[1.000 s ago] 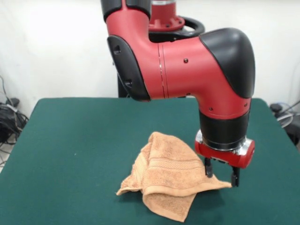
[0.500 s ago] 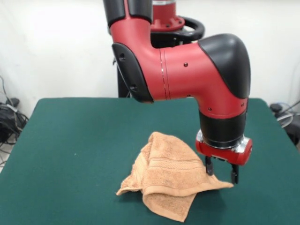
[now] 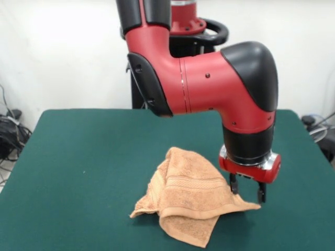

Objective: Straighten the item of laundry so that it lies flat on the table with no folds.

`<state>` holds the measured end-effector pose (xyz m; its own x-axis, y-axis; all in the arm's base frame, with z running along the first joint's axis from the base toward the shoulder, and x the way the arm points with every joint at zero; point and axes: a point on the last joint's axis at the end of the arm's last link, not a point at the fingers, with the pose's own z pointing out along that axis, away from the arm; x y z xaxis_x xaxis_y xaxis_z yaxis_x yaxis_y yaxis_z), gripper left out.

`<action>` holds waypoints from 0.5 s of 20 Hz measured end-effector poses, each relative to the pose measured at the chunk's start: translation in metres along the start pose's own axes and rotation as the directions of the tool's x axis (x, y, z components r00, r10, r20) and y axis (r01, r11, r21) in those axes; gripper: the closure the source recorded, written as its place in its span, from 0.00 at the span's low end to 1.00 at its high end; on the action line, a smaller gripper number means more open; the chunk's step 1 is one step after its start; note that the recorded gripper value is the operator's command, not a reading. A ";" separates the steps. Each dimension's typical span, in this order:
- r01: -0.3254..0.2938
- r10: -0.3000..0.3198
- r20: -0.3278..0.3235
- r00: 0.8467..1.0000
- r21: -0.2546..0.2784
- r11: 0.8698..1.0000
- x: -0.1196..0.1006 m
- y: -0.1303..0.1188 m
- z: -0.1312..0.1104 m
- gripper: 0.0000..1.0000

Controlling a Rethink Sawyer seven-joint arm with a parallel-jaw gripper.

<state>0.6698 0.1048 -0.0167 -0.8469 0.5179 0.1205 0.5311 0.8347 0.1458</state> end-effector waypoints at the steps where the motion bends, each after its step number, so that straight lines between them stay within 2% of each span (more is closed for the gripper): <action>1: 0.000 0.000 -0.003 1.000 0.001 1.000 0.001 0.000 0.001 0.00; 10: -0.011 0.011 -0.010 1.000 -0.012 1.000 0.006 -0.006 0.022 0.00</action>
<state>0.6608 0.1073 -0.0381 -0.8408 0.5251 0.1319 0.5407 0.8266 0.1561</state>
